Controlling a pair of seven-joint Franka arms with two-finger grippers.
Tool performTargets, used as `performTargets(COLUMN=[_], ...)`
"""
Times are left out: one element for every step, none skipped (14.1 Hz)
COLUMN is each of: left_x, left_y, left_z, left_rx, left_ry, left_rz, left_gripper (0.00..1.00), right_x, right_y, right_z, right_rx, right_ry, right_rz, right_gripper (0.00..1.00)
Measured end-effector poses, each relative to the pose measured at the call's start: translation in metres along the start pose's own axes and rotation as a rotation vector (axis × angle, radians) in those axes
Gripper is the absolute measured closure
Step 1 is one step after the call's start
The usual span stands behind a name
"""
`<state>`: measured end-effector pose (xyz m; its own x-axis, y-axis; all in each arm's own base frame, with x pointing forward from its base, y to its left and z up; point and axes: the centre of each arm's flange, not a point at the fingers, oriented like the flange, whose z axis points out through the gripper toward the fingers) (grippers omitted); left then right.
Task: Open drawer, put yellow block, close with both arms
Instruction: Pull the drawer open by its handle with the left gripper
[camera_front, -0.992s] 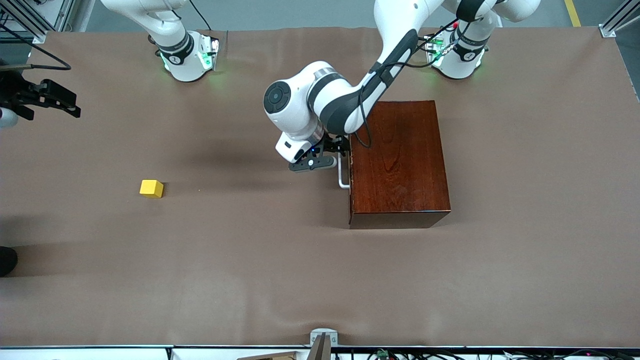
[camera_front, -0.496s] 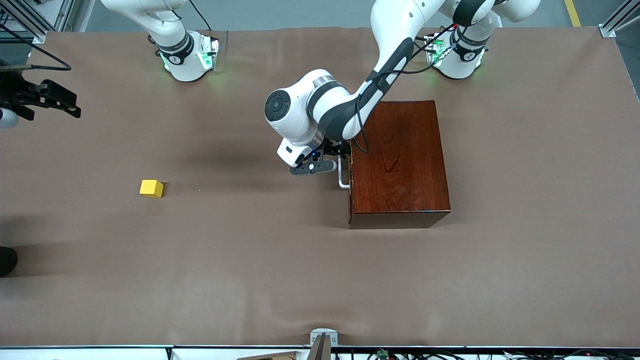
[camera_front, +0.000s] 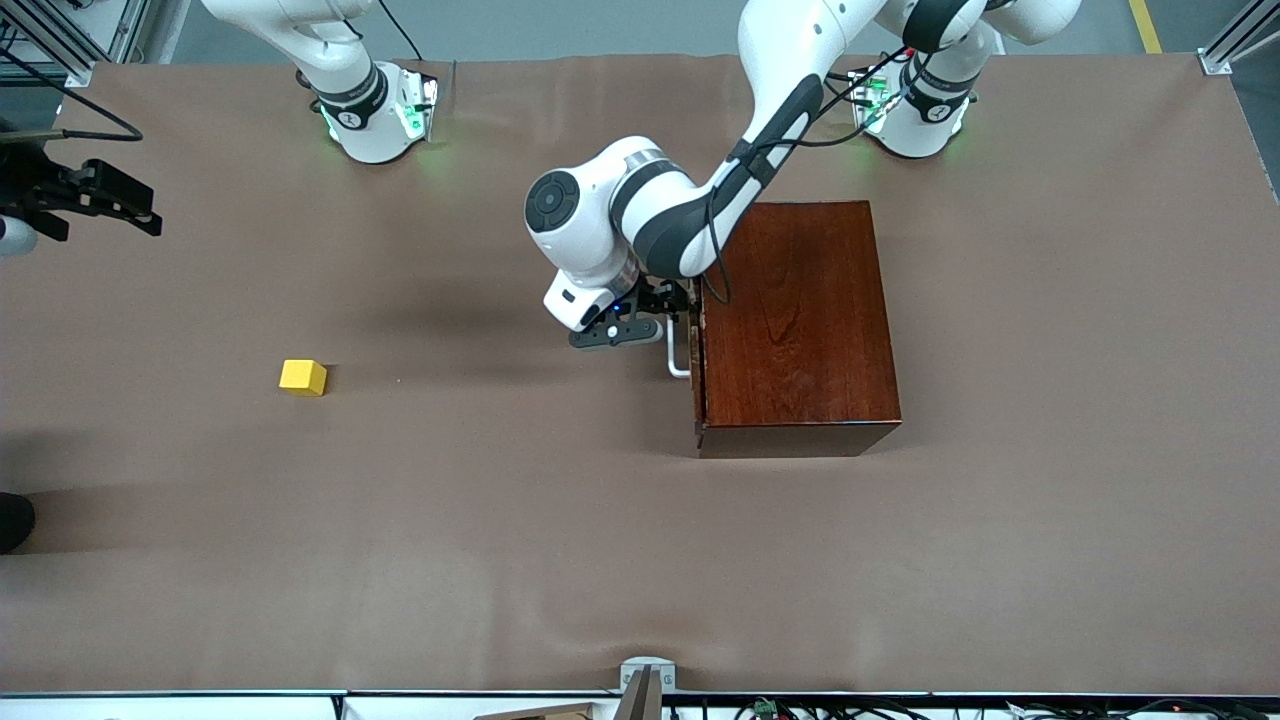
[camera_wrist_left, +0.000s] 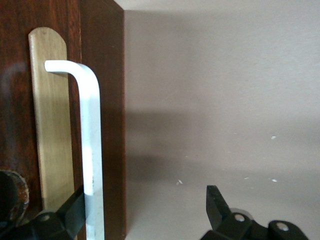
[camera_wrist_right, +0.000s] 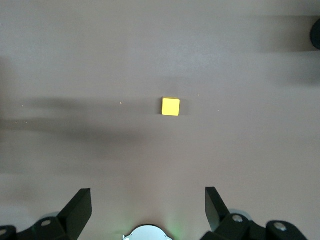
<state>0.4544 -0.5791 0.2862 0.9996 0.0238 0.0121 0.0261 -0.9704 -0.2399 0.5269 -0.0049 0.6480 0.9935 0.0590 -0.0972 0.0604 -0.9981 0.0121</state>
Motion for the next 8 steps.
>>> performTargets(left_x=[-0.002, -0.004, -0.005, -0.007, -0.009, -0.008, -0.009, -0.01], left_y=[0.003, 0.006, 0.009, 0.012, 0.014, 0.015, 0.017, 0.02], left_z=[-0.002, -0.003, -0.004, -0.005, -0.005, -0.005, -0.007, -0.008], left_rx=[-0.011, -0.021, -0.034, -0.045, -0.048, -0.051, -0.064, -0.079], left_ry=[0.008, 0.015, 0.023, 0.03, 0.035, 0.038, 0.044, 0.052], left_rz=[0.0, 0.001, 0.0, 0.002, 0.001, -0.008, -0.016, -0.024], left_gripper=[0.0, 0.0, 0.0, 0.0, 0.0, 0.0, 0.0, 0.0], right_x=[0.0, 0.0, 0.0, 0.0, 0.001, 0.001, 0.001, 0.002], right_y=[0.0, 0.0, 0.0, 0.0, 0.0, 0.0, 0.0, 0.0], right_z=[0.0, 0.0, 0.0, 0.0, 0.001, 0.001, 0.002, 0.002], right_rx=[0.0, 0.0, 0.0, 0.0, 0.0, 0.0, 0.0, 0.0], right_ry=[0.0, 0.0, 0.0, -0.001, -0.002, -0.002, -0.003, -0.004], right_rz=[0.0, 0.0, 0.0, 0.0, 0.0, 0.0, 0.0, 0.0], right_gripper=[0.0, 0.0, 0.0, 0.0, 0.0, 0.0, 0.0, 0.0])
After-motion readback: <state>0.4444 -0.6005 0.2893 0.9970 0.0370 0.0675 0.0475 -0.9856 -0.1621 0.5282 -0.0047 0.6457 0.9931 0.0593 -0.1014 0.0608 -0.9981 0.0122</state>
